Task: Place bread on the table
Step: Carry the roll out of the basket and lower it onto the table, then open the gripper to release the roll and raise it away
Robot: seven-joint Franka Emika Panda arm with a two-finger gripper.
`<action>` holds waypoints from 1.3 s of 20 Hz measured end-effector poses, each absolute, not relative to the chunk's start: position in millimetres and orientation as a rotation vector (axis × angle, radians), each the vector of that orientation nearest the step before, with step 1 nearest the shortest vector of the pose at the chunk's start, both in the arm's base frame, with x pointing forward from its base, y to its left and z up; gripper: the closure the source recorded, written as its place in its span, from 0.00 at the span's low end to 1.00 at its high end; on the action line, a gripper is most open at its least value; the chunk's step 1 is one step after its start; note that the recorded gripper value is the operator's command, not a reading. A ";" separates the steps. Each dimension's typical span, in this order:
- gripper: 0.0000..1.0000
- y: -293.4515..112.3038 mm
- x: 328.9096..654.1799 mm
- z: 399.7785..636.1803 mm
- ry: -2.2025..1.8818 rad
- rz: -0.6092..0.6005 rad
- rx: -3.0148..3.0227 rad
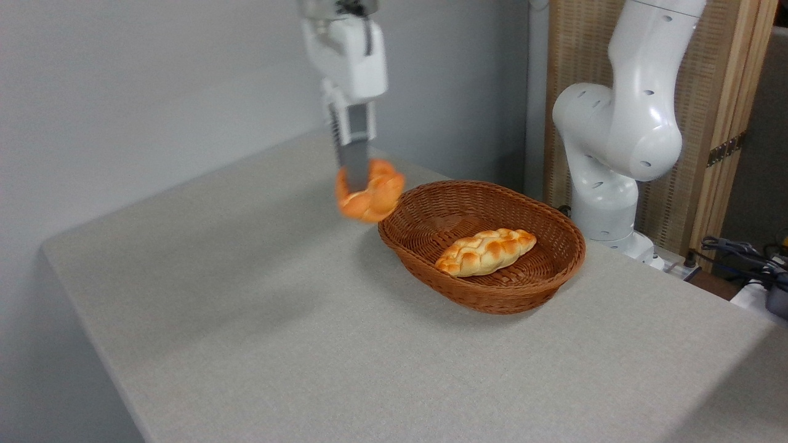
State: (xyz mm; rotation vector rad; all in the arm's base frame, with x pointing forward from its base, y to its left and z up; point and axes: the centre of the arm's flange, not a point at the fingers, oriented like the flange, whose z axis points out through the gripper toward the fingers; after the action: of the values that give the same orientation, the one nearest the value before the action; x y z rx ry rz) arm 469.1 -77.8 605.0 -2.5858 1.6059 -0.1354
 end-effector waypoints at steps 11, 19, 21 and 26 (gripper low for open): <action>0.00 -170.4 567.3 443.5 1.761 -0.010 -2.227; 0.00 -203.4 561.6 433.3 1.519 -0.084 -2.551; 0.00 -202.4 568.7 451.4 1.446 -0.172 -2.718; 0.00 -125.6 589.2 535.1 1.190 -0.293 -2.954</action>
State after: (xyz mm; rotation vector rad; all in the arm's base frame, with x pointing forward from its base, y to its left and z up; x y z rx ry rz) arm 589.2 -125.6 535.1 -2.9537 1.1904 -0.2931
